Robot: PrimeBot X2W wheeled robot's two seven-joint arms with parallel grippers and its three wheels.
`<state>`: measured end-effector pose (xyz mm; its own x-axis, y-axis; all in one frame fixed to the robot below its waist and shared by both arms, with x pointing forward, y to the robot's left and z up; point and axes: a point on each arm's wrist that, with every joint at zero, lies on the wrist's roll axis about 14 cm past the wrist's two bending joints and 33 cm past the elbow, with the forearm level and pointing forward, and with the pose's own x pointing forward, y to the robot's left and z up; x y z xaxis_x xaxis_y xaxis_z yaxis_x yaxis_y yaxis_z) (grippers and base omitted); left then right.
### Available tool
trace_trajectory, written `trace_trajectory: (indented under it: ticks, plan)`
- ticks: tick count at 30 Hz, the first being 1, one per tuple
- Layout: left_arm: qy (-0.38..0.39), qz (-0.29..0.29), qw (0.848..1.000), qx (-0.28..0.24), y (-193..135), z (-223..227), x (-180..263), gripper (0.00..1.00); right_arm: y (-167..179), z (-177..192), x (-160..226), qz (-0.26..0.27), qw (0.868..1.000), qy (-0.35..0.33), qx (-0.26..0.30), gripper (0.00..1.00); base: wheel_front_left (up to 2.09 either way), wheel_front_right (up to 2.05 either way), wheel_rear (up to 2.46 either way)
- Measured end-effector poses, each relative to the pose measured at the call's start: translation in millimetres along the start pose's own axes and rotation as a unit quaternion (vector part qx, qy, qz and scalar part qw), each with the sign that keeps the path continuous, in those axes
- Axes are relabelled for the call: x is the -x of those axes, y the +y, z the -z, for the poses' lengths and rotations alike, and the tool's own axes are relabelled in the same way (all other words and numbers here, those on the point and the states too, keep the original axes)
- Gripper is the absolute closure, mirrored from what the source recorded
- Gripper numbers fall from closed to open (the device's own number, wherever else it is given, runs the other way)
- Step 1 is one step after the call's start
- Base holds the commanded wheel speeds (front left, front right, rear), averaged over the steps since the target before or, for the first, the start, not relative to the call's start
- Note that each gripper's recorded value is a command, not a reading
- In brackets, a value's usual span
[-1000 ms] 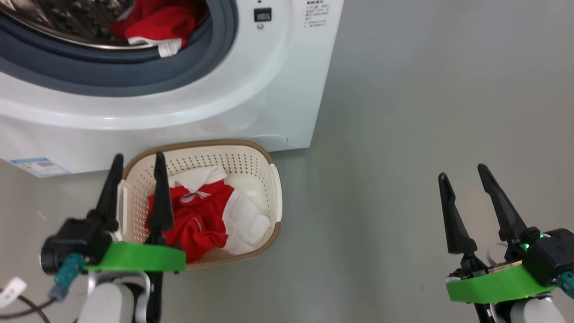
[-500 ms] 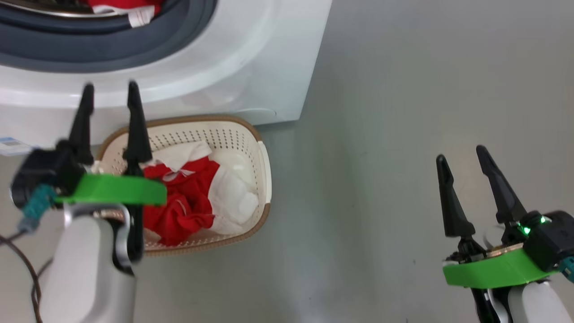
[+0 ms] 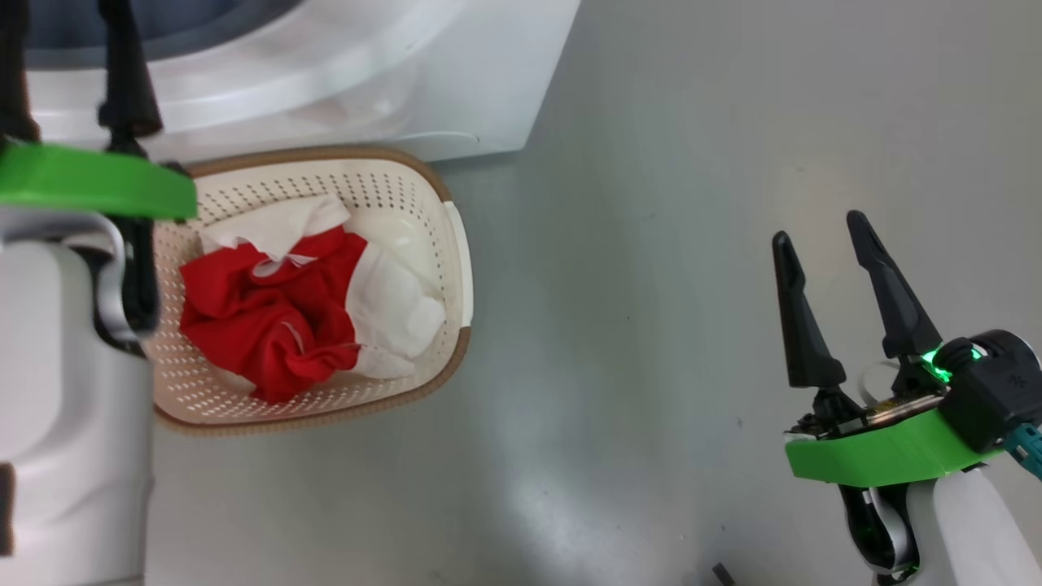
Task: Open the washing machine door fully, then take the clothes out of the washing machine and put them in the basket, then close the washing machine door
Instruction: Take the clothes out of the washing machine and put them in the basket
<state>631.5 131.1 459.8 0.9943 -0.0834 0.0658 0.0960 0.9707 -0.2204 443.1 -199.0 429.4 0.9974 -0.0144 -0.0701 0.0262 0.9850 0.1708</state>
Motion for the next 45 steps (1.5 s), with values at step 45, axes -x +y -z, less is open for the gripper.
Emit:
trace_trajectory:
  ticks: [45]
  plan:
    - [0.270,-0.006,0.961,0.058,-13.2,97.6,-81.0,0.00,-19.4,29.3,11.7,0.028,0.998,0.053,-0.002,0.00,0.00,0.00,0.00]
